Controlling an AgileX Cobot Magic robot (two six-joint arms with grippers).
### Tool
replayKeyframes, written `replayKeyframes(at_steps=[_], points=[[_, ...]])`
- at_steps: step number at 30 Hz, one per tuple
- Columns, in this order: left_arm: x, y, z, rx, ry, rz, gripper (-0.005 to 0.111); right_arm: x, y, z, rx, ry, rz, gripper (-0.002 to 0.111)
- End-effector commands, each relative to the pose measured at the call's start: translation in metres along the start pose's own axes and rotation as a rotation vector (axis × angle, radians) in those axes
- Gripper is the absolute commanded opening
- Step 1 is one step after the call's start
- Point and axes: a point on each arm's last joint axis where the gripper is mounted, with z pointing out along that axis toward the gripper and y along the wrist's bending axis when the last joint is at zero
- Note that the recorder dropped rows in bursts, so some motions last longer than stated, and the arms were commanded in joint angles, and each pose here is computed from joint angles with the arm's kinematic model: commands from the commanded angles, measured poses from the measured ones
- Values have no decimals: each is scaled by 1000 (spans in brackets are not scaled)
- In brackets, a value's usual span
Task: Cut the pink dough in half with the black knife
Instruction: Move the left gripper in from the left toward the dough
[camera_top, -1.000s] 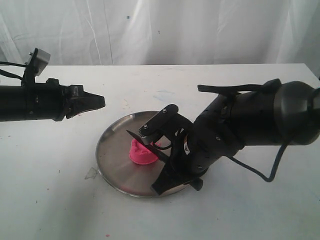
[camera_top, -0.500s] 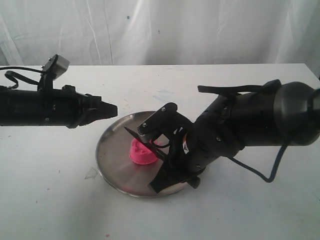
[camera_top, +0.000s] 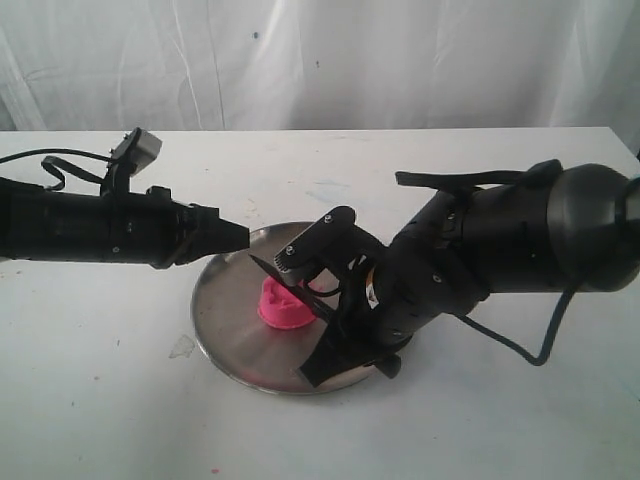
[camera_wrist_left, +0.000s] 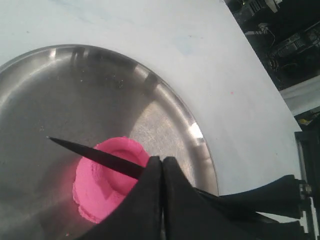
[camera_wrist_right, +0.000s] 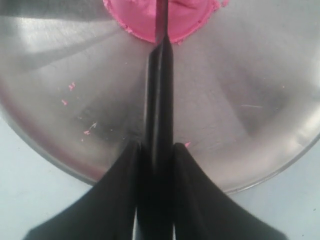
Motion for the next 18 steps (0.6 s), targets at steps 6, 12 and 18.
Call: replayKeyframes(at_steps=[6,12,18], points=[[1,2,6,24,-1,-21,0,3,0,7,1,25,7,0],[-2,1,6,33,-7,-14,0,4,0,12,-1,38,6,0],[-2,2,6,18,-7,-14,0,4,0,12,-1,38,6,0]])
